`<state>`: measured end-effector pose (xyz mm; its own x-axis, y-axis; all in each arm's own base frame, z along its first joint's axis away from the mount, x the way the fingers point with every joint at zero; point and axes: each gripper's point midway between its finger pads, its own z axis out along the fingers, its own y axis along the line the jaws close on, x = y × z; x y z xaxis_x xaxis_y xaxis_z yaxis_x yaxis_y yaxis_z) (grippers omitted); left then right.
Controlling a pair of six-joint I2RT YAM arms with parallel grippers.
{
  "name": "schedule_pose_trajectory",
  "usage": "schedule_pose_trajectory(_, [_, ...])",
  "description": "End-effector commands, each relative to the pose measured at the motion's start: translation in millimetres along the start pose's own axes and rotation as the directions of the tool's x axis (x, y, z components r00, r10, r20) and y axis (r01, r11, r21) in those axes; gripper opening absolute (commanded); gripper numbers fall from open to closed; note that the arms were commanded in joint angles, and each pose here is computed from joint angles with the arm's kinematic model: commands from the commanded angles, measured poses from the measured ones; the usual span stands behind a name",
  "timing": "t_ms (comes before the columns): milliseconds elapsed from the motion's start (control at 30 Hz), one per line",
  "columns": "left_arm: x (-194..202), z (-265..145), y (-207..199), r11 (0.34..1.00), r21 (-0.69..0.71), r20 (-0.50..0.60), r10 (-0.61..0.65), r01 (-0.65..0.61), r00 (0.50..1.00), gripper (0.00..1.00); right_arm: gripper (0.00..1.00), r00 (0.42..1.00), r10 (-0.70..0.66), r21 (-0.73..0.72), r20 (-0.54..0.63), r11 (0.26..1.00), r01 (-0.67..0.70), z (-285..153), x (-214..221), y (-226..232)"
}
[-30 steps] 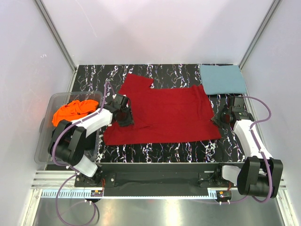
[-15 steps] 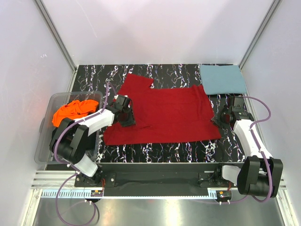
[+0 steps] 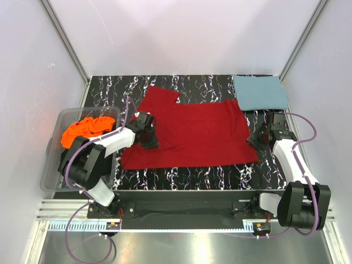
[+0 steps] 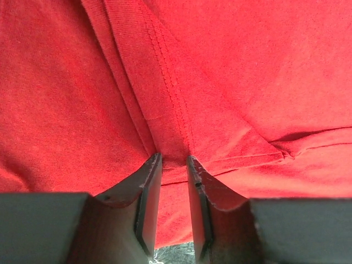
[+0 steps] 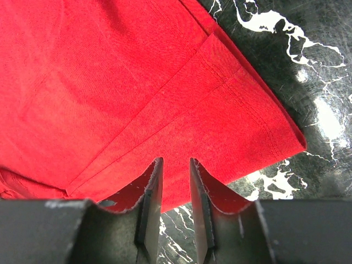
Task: Fold and stack the t-shirts
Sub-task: Fold the tshirt
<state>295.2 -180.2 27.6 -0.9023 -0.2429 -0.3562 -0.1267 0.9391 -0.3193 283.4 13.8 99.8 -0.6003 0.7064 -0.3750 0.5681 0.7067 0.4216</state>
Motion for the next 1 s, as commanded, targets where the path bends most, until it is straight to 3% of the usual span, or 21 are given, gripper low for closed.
schedule_pose_trajectory(0, [-11,2,-6,1.000,0.005,0.044,0.003,-0.004,0.999,0.28,0.33,1.000,-0.003,-0.025,0.000,1.000,0.003,0,-3,6])
schedule_pose_trajectory(200, [-18,-3,-16,0.999,0.030,0.061,0.022,-0.024,0.998,0.00,0.33,1.000,-0.001,-0.028,0.001,1.000,0.001,-1,-2,6])
schedule_pose_trajectory(667, [-56,-22,-48,0.987,0.089,0.161,0.119,-0.135,0.980,0.00,0.33,1.000,0.001,-0.042,0.001,0.999,-0.001,-2,-3,10])
schedule_pose_trajectory(967, [-79,-11,-71,0.965,0.117,0.193,0.209,-0.234,0.959,0.00,0.33,1.000,0.000,-0.042,0.003,0.999,0.000,-2,-4,10])
